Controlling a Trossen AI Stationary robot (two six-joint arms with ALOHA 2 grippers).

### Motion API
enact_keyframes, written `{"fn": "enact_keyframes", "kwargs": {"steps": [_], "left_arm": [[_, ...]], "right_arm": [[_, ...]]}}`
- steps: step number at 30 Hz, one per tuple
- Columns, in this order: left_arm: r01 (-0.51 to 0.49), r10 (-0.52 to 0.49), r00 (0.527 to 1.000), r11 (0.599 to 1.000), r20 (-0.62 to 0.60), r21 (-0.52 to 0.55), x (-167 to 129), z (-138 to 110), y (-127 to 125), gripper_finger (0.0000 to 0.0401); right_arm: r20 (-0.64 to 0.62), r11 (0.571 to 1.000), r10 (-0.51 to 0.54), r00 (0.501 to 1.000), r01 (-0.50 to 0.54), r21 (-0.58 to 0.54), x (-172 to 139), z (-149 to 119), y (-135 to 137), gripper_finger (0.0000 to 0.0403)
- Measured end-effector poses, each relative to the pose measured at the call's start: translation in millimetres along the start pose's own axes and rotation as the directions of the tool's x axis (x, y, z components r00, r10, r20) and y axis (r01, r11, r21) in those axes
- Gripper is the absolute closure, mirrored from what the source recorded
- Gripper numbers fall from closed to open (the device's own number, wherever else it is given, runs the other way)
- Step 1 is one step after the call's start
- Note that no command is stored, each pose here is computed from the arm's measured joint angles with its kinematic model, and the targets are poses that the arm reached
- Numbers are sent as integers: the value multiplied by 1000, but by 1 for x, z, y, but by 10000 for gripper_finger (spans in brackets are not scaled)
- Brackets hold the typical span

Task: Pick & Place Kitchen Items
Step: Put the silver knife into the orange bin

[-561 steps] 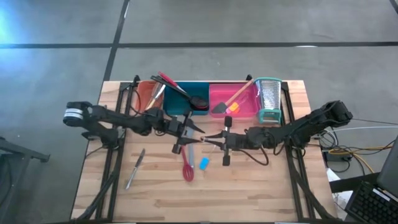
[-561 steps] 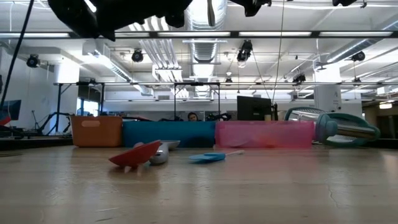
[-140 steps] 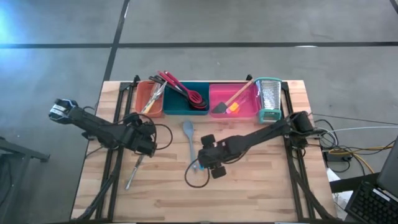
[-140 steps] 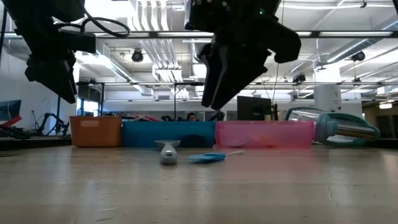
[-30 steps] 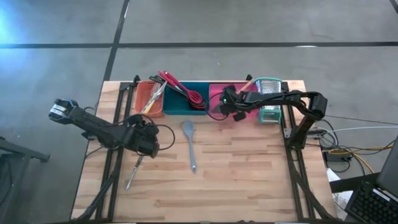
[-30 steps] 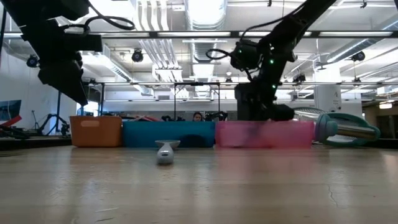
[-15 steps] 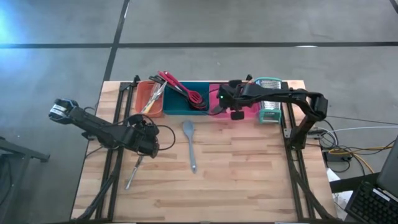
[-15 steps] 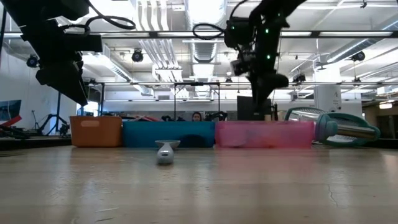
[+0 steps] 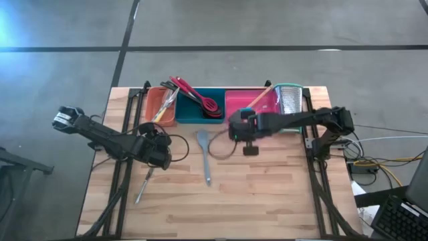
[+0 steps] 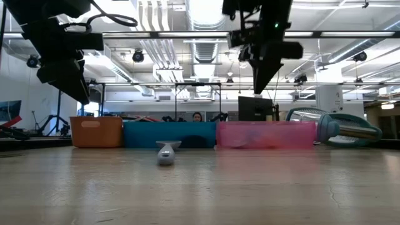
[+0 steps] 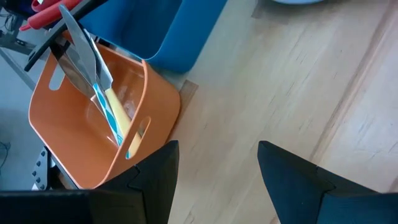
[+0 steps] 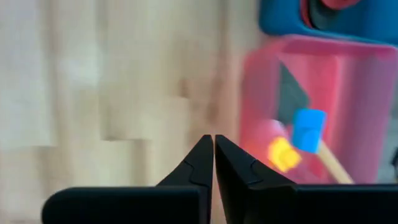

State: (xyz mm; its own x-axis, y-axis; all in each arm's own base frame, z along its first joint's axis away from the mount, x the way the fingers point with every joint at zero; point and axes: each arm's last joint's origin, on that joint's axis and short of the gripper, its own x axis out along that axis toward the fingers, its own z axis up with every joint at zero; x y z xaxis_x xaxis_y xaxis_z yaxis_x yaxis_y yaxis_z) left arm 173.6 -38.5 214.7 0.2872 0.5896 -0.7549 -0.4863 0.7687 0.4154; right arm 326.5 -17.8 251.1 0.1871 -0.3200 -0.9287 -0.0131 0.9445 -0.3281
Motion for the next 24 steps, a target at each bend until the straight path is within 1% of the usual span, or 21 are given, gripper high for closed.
{"fn": "enact_keyframes", "kwargs": {"steps": [5,9,12,17,20,21,22,24], "left_arm": [[10,-10,1000,1000,2,-8,0,1,-1,177],[60,-59,997,998,-42,11,0,-1,-2,177],[102,-98,992,994,-75,50,-1,-1,-3,177],[139,-127,987,982,-97,126,-1,-2,-4,177],[165,-149,984,968,-96,192,-1,-1,-5,177],[173,-157,984,958,-85,230,-1,0,-6,177],[182,-168,983,940,-72,288,-1,2,-8,177],[193,-201,979,883,-27,428,-1,6,-12,177]], "right_arm": [[58,1000,30,998,-30,-3,-16,4,47,394],[123,999,39,992,-37,-19,-28,4,79,394],[180,999,36,983,-33,-22,-36,5,98,394],[253,999,46,966,-48,3,-46,5,120,394],[272,998,58,961,-61,4,-49,3,129,394],[277,998,62,959,-65,0,-50,3,131,394],[283,998,66,957,-67,-4,-51,3,133,394],[291,998,69,954,-70,-8,-52,3,135,394]]}}
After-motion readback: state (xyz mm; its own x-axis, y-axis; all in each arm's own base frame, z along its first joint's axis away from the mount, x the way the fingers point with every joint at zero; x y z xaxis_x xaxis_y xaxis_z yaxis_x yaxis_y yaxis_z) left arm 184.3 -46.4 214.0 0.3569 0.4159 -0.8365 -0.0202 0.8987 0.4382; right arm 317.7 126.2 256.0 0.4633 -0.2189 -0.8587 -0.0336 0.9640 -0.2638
